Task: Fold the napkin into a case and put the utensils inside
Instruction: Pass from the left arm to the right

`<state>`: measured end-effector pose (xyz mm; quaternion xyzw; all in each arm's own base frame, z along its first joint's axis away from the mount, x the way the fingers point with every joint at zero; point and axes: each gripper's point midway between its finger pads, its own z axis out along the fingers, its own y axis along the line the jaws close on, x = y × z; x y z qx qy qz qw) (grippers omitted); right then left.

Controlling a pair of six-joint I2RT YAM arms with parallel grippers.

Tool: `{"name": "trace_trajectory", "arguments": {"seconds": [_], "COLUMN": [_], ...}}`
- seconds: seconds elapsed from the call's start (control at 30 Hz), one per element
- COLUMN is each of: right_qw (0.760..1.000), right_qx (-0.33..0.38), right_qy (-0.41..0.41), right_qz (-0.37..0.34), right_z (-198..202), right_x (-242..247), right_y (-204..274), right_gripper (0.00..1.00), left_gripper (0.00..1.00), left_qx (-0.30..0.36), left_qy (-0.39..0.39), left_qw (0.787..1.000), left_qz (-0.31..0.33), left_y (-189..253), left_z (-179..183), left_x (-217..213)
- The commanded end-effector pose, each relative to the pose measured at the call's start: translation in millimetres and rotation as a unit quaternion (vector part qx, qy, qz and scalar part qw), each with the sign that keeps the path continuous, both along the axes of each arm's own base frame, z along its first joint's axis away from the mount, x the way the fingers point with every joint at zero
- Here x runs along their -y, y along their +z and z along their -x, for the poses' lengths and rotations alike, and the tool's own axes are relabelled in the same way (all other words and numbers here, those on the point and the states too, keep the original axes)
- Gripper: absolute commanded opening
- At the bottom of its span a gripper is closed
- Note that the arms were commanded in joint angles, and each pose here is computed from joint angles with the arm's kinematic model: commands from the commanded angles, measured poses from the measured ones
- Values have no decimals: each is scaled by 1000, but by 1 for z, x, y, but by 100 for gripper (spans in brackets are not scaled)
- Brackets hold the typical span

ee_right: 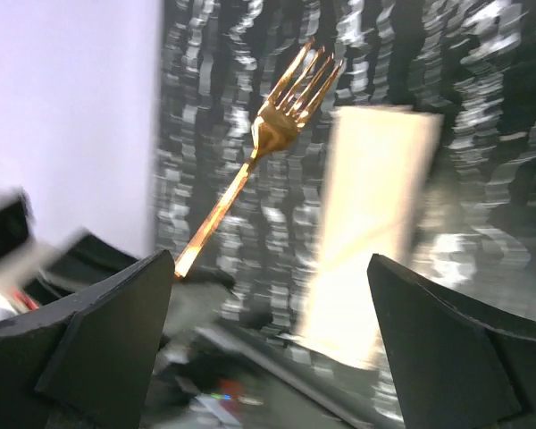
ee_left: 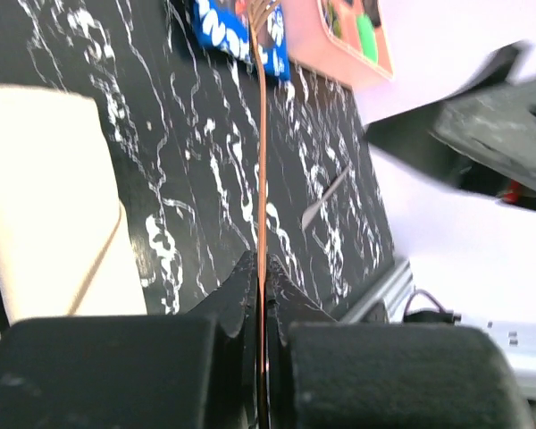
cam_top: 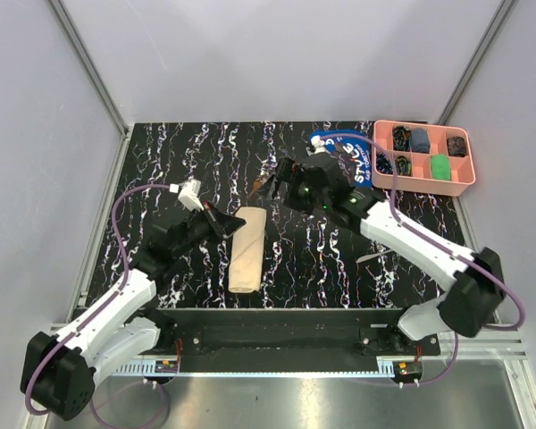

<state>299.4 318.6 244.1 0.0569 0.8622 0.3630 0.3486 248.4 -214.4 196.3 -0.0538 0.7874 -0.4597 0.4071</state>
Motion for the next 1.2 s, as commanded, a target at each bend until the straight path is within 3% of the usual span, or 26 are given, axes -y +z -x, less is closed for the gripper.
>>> {"name": "trace_trajectory", "arguments": {"seconds": [0.0, 0.1, 0.13, 0.23, 0.4, 0.5, 0.57, 0.77, 0.87, 0.9, 1.0, 1.03, 1.07, 1.1, 1.13, 1.17], "right_qw": [984, 982, 982, 979, 978, 976, 975, 973, 973, 973, 976, 978, 979, 981, 988, 991], "right_qx": [-71, -84, -95, -109, -127, -140, -155, -174, -174, -172, -163, -159, -154, -145, -120, -102], "right_qy": [-45, -61, -64, -74, -73, -73, -70, -72, -70, -68, -58, -51, -48, -45, -42, -43], "right_qz": [-159, -156, -150, -158, -150, -148, -145, -136, -135, -135, -133, -129, -125, -119, -86, -70], "right_z": [-20, -35, -39, -48, -58, -60, -58, -53, -55, -56, -61, -61, -63, -66, -71, -75], "right_x": [-47, -55, -60, -69, -82, -86, -89, -90, -94, -95, -99, -101, -102, -100, -93, -90], "right_y": [30, 28, 18, 14, 4, -2, -7, -21, -23, -22, -21, -21, -22, -22, -28, -26], "right_gripper": [100, 90, 75, 58, 52, 36, 33, 37, 27, 16, 0, 0, 0, 0, 0, 0], "left_gripper": [0, 0, 0, 0, 0, 0, 0, 0, 0, 0, 0, 5, 21, 45, 54, 57], "left_qx": [61, 58, 60, 60, 61, 60, 65, 75, 72, 71, 64, 44, 37, 21, -37, -44], "left_qy": [47, 49, 51, 53, 53, 57, 59, 69, 67, 67, 63, 62, 62, 68, 74, 86], "left_qw": [996, 996, 996, 996, 996, 996, 995, 994, 995, 995, 996, 997, 997, 997, 994, 992], "left_qz": [37, 42, 44, 46, 45, 41, 42, 28, 23, 20, 20, 3, -3, -20, -70, -81], "left_y": [32, 29, 30, 28, 23, 21, 21, 20, 18, 17, 16, 5, 12, 9, -19, -16], "left_z": [-17, -15, -14, -14, -13, -15, -15, -18, -20, -21, -20, -18, -19, -20, -10, -9], "left_x": [-7, -9, -9, -10, -10, -12, -12, -16, -15, -15, -14, -15, -15, -20, -30, -36]}}
